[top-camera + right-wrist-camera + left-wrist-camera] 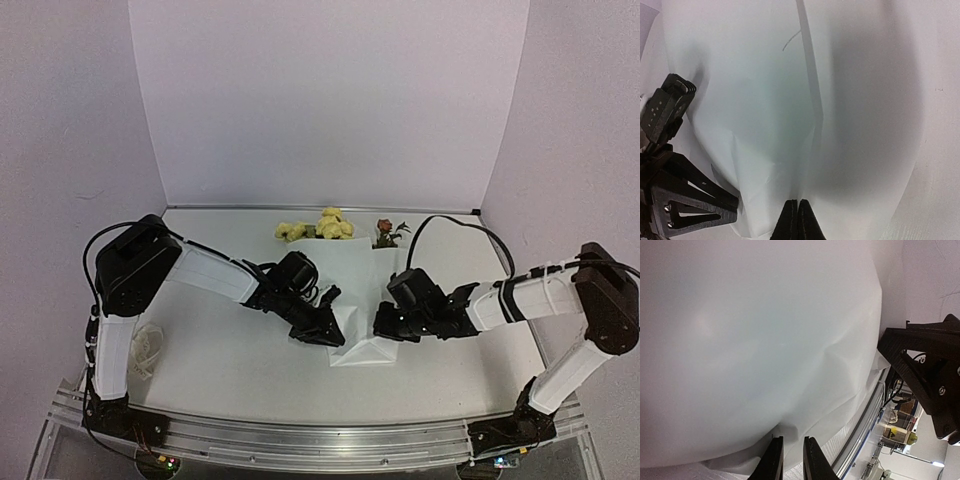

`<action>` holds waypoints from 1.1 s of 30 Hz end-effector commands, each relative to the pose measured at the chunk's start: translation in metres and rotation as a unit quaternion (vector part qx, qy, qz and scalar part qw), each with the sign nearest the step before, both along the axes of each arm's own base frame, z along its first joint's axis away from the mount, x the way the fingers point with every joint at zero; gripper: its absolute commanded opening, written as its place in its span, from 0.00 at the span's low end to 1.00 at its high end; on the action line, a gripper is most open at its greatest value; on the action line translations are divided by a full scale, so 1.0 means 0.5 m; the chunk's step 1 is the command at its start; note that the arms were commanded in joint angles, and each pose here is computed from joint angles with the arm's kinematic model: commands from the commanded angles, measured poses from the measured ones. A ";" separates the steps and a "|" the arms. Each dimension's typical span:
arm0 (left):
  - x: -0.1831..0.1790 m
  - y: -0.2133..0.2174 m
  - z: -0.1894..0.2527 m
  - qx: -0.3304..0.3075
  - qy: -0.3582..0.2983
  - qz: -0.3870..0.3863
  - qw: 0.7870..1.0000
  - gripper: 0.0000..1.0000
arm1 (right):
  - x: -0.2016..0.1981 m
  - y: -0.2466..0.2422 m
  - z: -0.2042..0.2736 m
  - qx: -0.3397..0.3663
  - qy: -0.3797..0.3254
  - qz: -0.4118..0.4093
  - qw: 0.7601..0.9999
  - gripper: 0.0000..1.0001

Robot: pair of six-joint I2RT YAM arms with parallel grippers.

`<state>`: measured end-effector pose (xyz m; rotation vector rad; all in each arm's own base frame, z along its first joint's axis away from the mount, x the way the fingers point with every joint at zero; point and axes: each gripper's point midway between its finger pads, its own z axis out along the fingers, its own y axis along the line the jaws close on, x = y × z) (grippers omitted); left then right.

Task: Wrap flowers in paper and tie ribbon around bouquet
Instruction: Fold the wrapping paper along the fold line into a two-thirds folded shape.

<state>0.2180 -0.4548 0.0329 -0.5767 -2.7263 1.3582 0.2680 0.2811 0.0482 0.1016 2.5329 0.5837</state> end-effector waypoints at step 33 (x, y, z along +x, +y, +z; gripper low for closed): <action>0.333 0.124 0.170 -0.106 -0.073 0.203 0.971 0.28 | -0.041 -0.027 -0.046 -0.045 0.001 -0.010 0.999 0.00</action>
